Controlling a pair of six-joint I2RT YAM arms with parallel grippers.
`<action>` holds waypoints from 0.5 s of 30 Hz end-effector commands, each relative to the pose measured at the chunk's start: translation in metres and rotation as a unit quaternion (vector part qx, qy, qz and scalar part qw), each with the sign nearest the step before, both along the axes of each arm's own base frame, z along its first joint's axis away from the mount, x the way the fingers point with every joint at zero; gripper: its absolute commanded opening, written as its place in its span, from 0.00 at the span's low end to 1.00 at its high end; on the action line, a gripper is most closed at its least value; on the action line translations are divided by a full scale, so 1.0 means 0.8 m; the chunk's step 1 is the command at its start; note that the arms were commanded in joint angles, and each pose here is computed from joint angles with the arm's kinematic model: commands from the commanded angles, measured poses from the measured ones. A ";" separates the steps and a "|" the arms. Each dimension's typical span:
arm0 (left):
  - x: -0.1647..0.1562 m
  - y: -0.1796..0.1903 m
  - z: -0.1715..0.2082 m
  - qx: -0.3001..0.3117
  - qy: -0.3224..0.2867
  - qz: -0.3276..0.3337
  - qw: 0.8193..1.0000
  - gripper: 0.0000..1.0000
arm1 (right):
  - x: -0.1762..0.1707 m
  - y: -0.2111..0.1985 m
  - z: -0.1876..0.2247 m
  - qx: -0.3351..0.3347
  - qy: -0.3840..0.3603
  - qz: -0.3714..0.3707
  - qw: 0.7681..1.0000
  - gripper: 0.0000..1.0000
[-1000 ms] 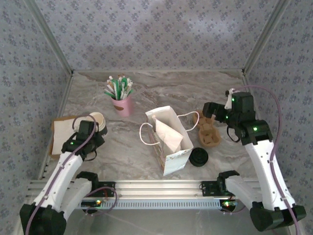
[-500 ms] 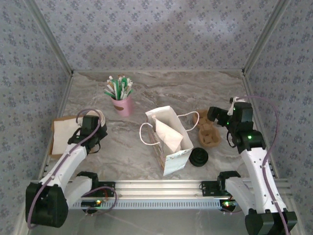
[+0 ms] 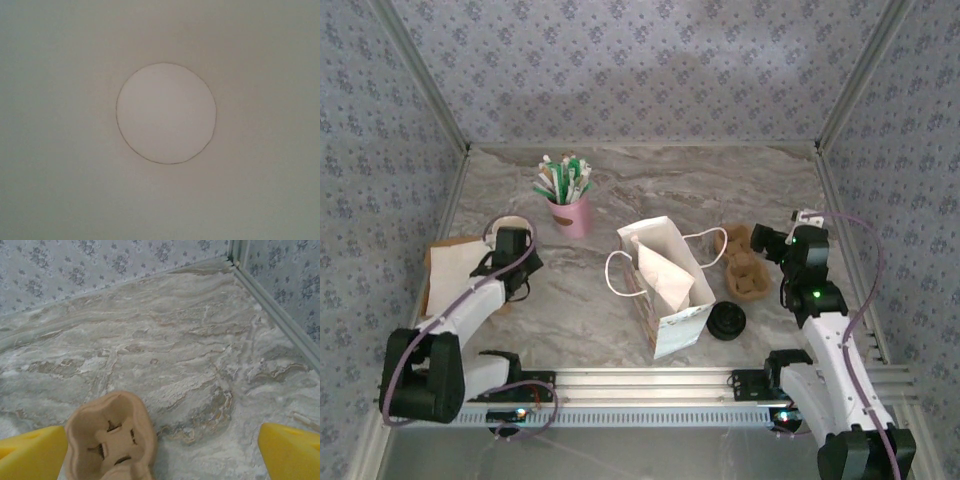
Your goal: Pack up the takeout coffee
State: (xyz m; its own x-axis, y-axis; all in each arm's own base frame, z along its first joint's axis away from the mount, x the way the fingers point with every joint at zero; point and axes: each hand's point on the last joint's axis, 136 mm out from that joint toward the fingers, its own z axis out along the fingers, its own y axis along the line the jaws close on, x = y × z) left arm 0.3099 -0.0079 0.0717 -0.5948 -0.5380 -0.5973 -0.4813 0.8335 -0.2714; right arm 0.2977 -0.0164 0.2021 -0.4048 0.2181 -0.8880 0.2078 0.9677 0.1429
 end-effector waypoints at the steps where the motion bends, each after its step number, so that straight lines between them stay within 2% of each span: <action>1: 0.034 0.000 0.020 0.009 -0.038 -0.009 0.999 0.21 | 0.012 -0.018 0.016 -0.027 -0.047 -0.032 0.998 1.00; 5: 0.047 -0.004 0.009 0.008 -0.035 -0.019 0.999 0.21 | 0.018 -0.023 0.005 -0.032 -0.060 -0.041 0.997 1.00; 9: 0.042 -0.008 0.006 0.001 -0.035 -0.023 0.999 0.21 | 0.024 -0.027 -0.008 -0.044 -0.072 -0.044 0.995 1.00; 12: 0.029 -0.007 0.017 0.010 -0.047 -0.021 0.999 0.25 | 0.028 -0.032 -0.021 -0.054 -0.075 -0.051 0.994 1.00; 15: 0.012 -0.007 0.029 0.018 -0.061 -0.021 0.998 0.33 | 0.033 -0.038 -0.037 -0.056 -0.071 -0.059 0.994 1.00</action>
